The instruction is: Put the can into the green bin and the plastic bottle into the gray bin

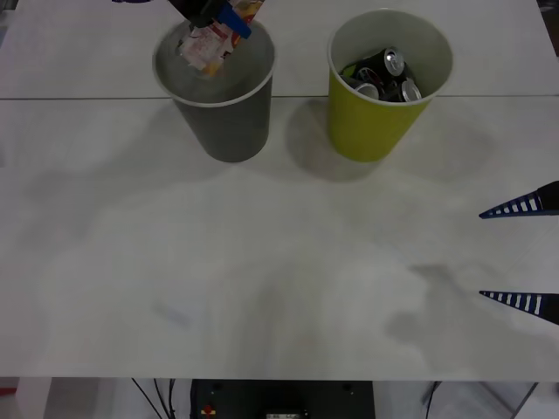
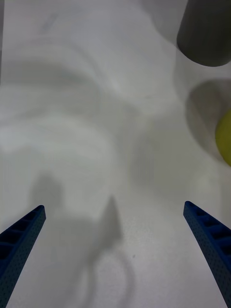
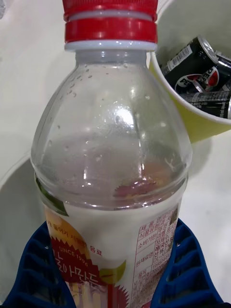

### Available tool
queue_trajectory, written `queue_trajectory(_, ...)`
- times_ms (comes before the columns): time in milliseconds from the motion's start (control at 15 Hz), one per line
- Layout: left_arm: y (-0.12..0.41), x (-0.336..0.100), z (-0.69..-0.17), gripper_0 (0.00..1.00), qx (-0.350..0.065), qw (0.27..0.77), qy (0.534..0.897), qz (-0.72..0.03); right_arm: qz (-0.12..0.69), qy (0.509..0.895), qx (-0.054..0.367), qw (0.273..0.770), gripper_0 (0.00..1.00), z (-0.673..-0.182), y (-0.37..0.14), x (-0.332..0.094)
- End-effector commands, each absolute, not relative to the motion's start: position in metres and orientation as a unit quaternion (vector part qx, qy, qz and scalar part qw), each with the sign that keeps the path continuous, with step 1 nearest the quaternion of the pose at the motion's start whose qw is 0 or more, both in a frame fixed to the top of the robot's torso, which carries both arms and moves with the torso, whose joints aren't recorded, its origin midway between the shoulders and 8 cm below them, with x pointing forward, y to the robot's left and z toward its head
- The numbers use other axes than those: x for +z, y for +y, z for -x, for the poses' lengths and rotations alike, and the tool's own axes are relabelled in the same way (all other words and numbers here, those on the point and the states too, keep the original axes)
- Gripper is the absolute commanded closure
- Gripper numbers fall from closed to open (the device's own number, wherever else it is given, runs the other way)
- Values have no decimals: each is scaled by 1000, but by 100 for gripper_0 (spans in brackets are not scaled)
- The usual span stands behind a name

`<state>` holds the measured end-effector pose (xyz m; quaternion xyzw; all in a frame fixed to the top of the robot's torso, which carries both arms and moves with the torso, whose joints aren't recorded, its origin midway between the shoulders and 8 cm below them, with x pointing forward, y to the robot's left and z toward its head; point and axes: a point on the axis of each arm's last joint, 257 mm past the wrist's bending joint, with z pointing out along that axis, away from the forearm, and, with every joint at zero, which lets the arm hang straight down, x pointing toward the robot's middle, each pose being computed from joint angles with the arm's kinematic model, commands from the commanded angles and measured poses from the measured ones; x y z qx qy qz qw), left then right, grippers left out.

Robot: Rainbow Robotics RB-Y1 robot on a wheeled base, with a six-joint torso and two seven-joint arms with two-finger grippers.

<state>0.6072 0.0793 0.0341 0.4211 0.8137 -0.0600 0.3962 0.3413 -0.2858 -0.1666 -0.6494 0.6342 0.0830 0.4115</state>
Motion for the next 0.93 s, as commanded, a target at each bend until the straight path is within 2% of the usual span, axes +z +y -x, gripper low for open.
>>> queue_trajectory(67, 77, 34, -620, 99, -65, 401, 815, -414, 649, 634, 83, 411, 0, -341, -286, -167)
queue_trajectory(267, 76, 34, -623, 95, -65, 403, 815, -411, 649, 634, 83, 411, 0, -341, -286, -167)
queue_trajectory(333, 77, 34, -623, 81, -63, 404, 815, -411, 649, 634, 83, 411, 0, -341, -286, -167)
queue_trajectory(400, 78, 33, -623, 37, -62, 403, 816, -410, 649, 634, 83, 411, 0, -341, -286, -167)
queue_trajectory(467, 79, 34, -624, 0, -61, 403, 816, -410, 649, 634, 83, 411, 0, -341, -286, -167)
queue_trajectory(800, 88, 35, -619, 0, -65, 396, 816, -417, 649, 634, 83, 411, 0, -341, -286, -167)
queue_trajectory(933, 100, 43, -614, 0, -84, 396, 817, -411, 649, 634, 83, 411, 0, -341, -286, -167)
